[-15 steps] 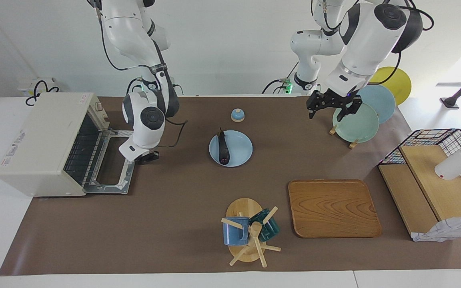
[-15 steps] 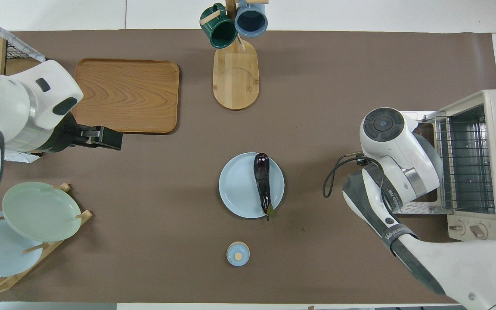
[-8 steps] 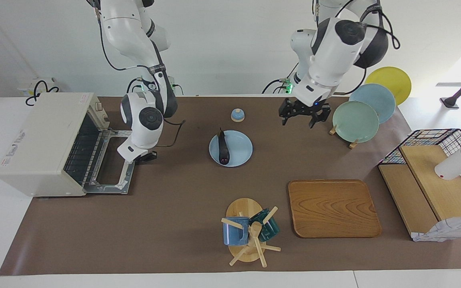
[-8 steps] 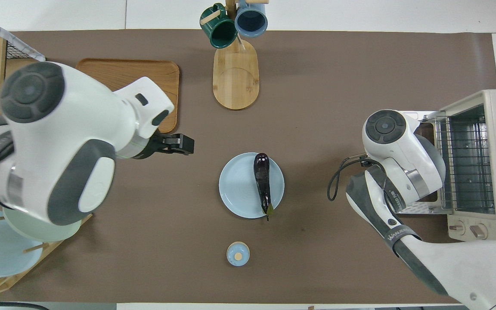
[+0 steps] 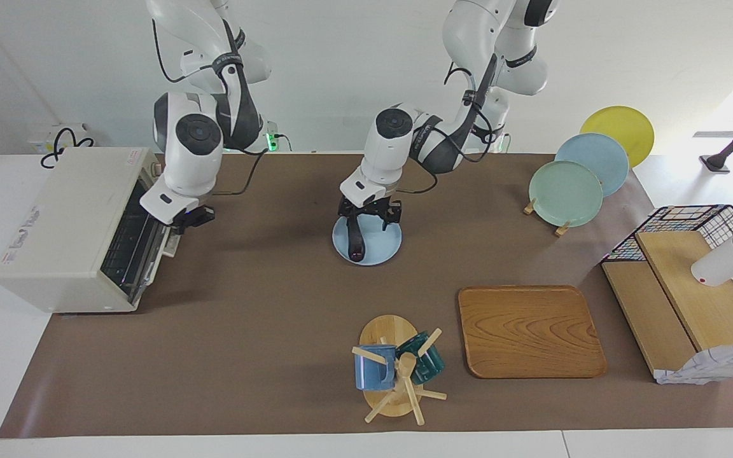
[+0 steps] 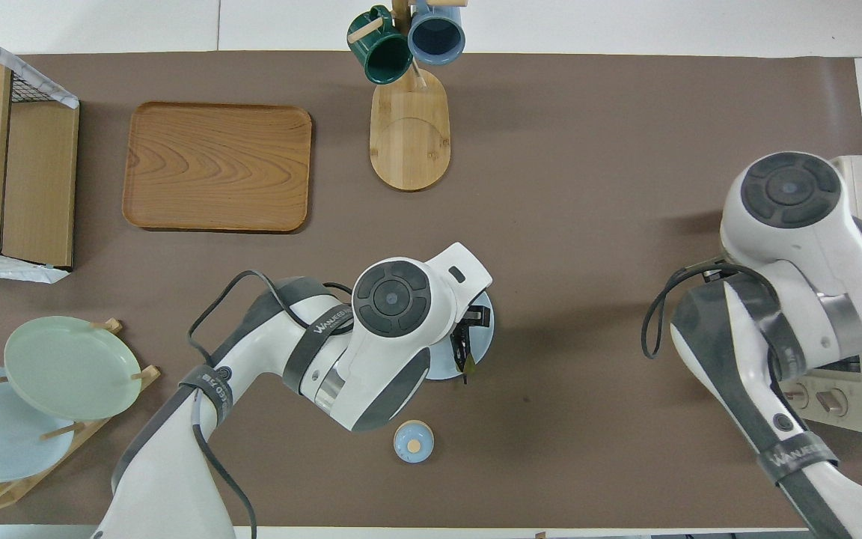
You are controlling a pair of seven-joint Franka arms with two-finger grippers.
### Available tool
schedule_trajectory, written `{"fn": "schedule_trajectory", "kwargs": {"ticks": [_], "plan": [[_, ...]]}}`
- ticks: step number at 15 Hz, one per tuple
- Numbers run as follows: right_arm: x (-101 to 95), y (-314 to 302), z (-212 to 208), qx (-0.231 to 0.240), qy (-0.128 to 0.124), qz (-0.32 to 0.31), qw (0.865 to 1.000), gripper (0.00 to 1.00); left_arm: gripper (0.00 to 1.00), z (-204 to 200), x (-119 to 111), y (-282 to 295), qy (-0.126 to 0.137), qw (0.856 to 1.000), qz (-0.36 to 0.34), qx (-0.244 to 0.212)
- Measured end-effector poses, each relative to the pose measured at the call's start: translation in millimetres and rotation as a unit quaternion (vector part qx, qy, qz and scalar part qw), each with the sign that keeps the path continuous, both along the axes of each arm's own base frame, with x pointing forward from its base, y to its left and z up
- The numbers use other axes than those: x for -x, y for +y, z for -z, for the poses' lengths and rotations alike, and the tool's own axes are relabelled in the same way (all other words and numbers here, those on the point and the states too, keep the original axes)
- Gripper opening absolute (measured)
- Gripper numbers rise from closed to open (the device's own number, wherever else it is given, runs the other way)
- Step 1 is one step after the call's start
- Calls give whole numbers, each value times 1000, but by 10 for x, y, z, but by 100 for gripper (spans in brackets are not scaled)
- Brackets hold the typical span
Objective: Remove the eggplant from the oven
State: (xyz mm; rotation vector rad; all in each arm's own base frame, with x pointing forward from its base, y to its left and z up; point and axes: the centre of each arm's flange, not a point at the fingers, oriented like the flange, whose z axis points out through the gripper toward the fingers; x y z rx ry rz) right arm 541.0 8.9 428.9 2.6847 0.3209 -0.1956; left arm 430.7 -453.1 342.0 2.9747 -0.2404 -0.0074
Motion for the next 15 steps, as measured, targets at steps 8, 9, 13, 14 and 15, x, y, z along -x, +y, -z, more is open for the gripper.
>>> {"fn": "schedule_trajectory", "kwargs": {"ticks": [8, 9, 13, 14, 15], "plan": [[179, -719, -578, -71, 20, 55, 996, 1, 100, 225, 65, -124, -3, 1000, -4, 5], [196, -672, -785, -90, 19, 66, 994, 1, 100, 281, 85, -153, -3, 1000, -4, 5], [231, -463, -1578, -148, 2, 81, 986, 1, 97, 357, 61, -143, -3, 1000, -8, 4], [236, -440, -1645, -163, 0, 83, 983, 1, 89, 358, 38, -123, -4, 1000, -10, 3], [235, -430, -1667, -171, -1, 85, 982, 6, 89, 358, 23, -109, -4, 1000, -11, 3]]}}
